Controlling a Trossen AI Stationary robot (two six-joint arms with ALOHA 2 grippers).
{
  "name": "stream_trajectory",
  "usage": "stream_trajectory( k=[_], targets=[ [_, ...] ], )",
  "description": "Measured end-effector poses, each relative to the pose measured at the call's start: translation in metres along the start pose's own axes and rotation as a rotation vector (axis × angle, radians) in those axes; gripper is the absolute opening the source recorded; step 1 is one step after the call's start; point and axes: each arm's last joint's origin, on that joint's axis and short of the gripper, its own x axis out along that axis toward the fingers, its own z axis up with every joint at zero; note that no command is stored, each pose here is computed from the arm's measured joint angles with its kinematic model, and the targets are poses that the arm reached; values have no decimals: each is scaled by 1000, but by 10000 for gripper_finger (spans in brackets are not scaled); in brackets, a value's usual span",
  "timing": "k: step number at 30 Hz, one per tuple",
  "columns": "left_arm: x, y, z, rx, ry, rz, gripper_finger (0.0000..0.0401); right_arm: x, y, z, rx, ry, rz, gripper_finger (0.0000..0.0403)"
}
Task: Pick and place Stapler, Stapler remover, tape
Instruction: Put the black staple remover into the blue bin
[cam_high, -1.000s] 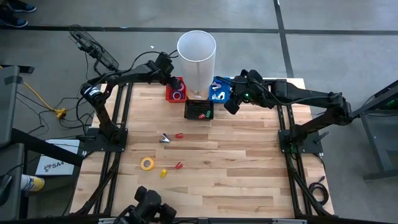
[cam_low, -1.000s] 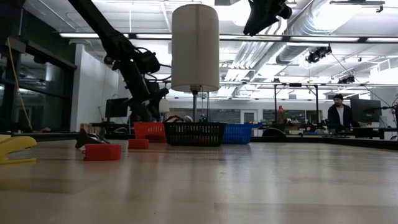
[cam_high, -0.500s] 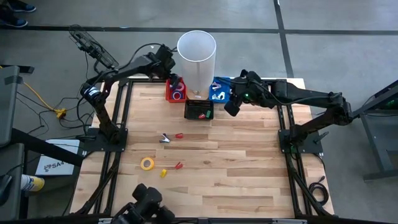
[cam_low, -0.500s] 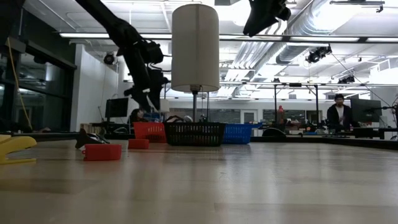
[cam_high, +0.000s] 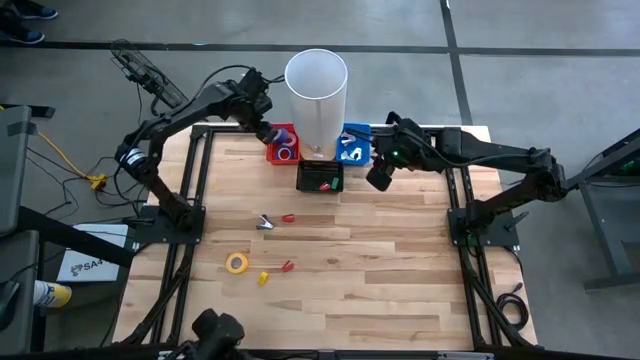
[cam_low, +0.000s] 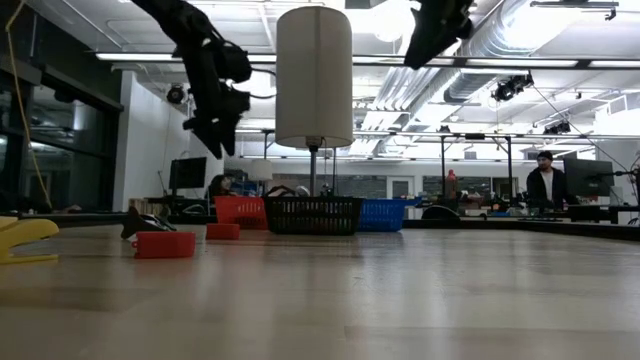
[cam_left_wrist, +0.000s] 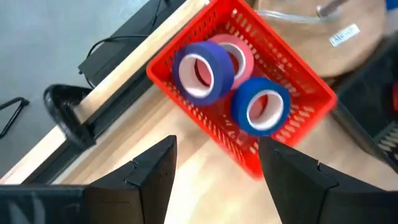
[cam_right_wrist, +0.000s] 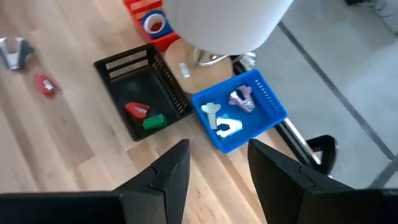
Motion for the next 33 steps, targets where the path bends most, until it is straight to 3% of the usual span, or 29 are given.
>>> stream_trajectory(
  k=[9, 14, 20, 28, 33],
  targets=[
    [-35, -8, -35, 56, 146, -38, 220, 3, -4, 0, -94, 28, 117, 153],
    [-45, -23, -60, 131, 162, -102, 220, 11, -2, -10, -124, 59, 141, 153],
    [-50, -52, -81, 332, 148, -238, 220, 27, 3, -36, -90, 48, 235, 153],
    [-39, -95, -106, 721, 189, -397, 220, 31, 1, -63, -50, 38, 268, 153],
    [-32, -119, -123, 851, 223, -442, 232, 27, -3, -75, -31, 41, 279, 153]
  ],
)
